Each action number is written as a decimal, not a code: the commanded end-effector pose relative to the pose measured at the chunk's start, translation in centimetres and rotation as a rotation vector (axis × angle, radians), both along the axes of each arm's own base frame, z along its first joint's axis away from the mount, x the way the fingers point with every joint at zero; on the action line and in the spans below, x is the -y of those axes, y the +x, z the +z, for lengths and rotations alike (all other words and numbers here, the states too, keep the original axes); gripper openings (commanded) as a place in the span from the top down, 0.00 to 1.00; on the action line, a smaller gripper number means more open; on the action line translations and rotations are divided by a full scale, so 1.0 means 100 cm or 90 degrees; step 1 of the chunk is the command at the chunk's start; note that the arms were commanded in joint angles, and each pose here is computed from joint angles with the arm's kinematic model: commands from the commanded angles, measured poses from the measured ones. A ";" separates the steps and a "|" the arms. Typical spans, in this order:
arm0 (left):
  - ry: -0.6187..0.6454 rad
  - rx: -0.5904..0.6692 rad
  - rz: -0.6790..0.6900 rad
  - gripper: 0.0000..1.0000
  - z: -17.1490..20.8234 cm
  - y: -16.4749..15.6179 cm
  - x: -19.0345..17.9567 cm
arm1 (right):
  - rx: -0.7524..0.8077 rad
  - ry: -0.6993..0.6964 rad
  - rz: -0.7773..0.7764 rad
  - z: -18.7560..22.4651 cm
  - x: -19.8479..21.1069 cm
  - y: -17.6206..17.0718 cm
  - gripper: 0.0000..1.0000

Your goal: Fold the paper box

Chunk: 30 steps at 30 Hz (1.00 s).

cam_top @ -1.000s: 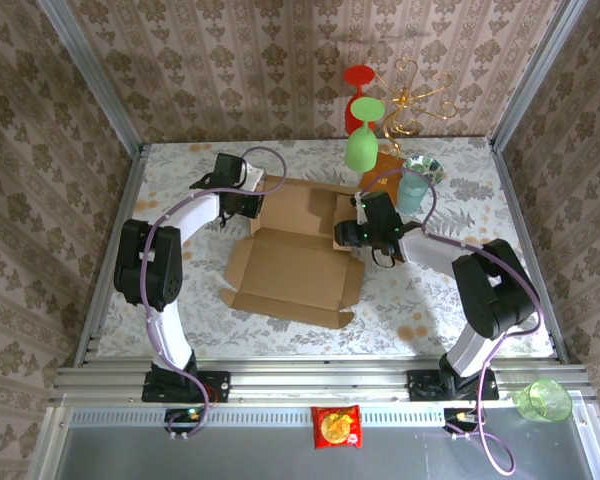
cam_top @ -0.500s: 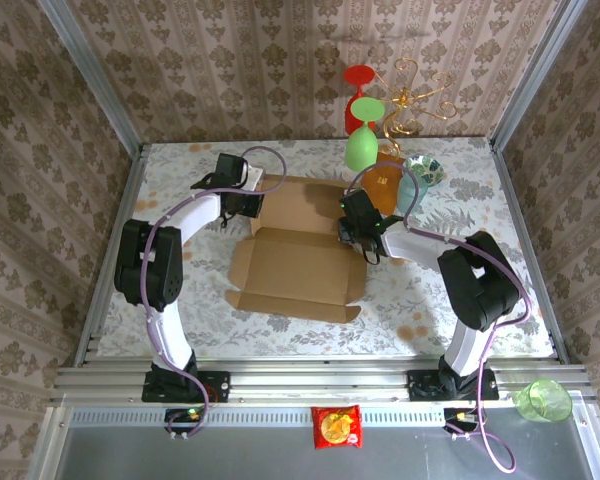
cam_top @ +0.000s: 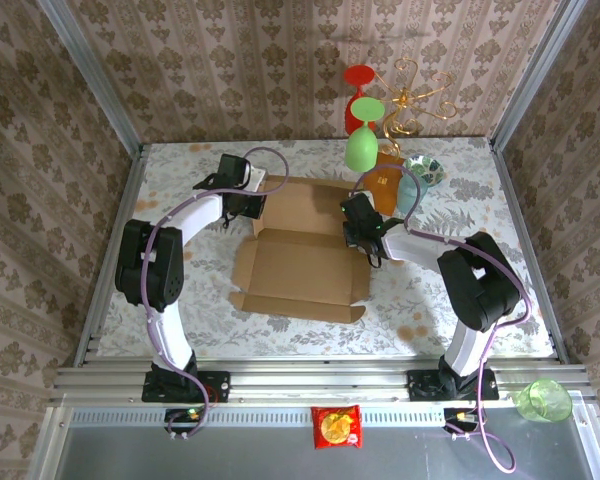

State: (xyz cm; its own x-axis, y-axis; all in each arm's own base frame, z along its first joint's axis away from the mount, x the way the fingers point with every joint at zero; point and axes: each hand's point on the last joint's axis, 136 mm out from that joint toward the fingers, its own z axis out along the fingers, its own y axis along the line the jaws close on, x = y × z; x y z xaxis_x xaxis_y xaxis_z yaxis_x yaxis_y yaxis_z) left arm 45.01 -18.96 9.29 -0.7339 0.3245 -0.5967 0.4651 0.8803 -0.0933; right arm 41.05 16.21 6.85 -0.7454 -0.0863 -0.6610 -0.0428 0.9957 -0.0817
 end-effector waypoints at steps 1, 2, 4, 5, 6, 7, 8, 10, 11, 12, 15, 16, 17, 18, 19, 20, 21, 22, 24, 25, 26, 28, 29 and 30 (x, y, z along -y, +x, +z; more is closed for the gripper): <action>-0.017 -0.021 -0.022 1.00 0.006 -0.013 0.013 | -0.051 -0.042 0.020 -0.020 0.006 -0.018 0.97; -0.016 -0.022 -0.022 1.00 0.005 -0.014 0.012 | -0.049 -0.041 0.019 -0.019 0.006 -0.017 0.98; -0.013 -0.022 -0.023 1.00 0.005 -0.014 0.012 | -0.045 -0.039 0.017 -0.017 0.005 -0.015 1.00; -0.011 -0.024 -0.022 1.00 0.004 -0.015 0.011 | -0.042 -0.039 0.016 -0.015 0.004 -0.014 1.00; -0.008 -0.024 -0.025 1.00 0.004 -0.015 0.012 | -0.040 -0.040 0.014 -0.014 0.005 -0.013 1.00; -0.006 -0.025 -0.024 1.00 0.004 -0.016 0.012 | -0.037 -0.040 0.010 -0.013 0.006 -0.012 1.00; -0.004 -0.025 -0.026 1.00 0.004 -0.016 0.013 | -0.033 -0.037 0.008 -0.011 0.005 -0.011 1.00; 0.000 -0.026 -0.029 1.00 0.003 -0.018 0.013 | -0.019 -0.027 0.006 -0.006 0.004 -0.009 0.93; 0.002 -0.026 -0.031 1.00 0.003 -0.018 0.013 | -0.009 -0.018 0.006 -0.002 0.004 -0.007 0.86; 0.002 -0.026 -0.032 1.00 0.002 -0.019 0.013 | -0.003 -0.008 0.006 0.001 0.003 -0.005 0.81; 0.005 -0.031 -0.034 1.00 -0.001 -0.021 0.013 | 0.010 0.014 0.008 0.010 0.004 0.003 0.75; 0.005 -0.031 -0.033 1.00 -0.001 -0.022 0.013 | 0.011 0.015 0.009 0.012 0.004 0.006 0.75; 0.005 -0.033 -0.033 1.00 -0.002 -0.022 0.012 | 0.011 0.014 0.011 0.013 0.004 0.008 0.74; 0.004 -0.032 -0.035 1.00 -0.002 -0.022 0.013 | 0.011 0.015 0.013 0.014 0.004 0.010 0.74; 0.004 -0.031 -0.034 1.00 -0.002 -0.022 0.013 | 0.012 0.017 0.017 0.014 0.003 0.011 0.72; 0.003 -0.031 -0.034 1.00 -0.002 -0.021 0.013 | 0.015 0.021 0.017 0.016 0.003 0.013 0.71; 0.004 -0.033 -0.035 1.00 -0.003 -0.022 0.013 | 0.018 0.021 0.017 0.017 0.004 0.014 0.71; 0.004 -0.032 -0.035 1.00 -0.002 -0.021 0.013 | 0.017 0.021 0.014 0.018 0.006 0.015 0.70; 0.004 -0.030 -0.035 1.00 -0.001 -0.021 0.013 | 0.021 0.019 0.005 0.019 0.011 0.018 0.68; 0.005 -0.032 -0.035 1.00 -0.002 -0.021 0.013 | 0.025 0.020 0.001 0.022 0.013 0.019 0.68; 0.005 -0.031 -0.037 1.00 -0.002 -0.021 0.013 | 0.028 0.022 -0.003 0.023 0.015 0.021 0.68; 0.005 -0.031 -0.036 1.00 -0.002 -0.021 0.013 | 0.030 0.021 -0.006 0.025 0.018 0.024 0.68; 0.004 -0.032 -0.037 1.00 -0.002 -0.021 0.014 | 0.030 0.019 -0.005 0.026 0.019 0.025 0.71; 0.005 -0.033 -0.038 1.00 -0.002 -0.022 0.014 | 0.029 0.017 -0.004 0.026 0.019 0.026 0.75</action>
State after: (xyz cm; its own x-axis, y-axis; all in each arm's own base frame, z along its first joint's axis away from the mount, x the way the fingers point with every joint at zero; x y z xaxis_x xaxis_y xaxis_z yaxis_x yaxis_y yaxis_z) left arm 44.38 -19.99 9.19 -0.7300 0.3444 -0.5903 0.4861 0.8688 -0.0942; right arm 42.63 14.28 7.55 -0.7424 -0.0642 -0.6669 -0.0304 0.9976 -0.0623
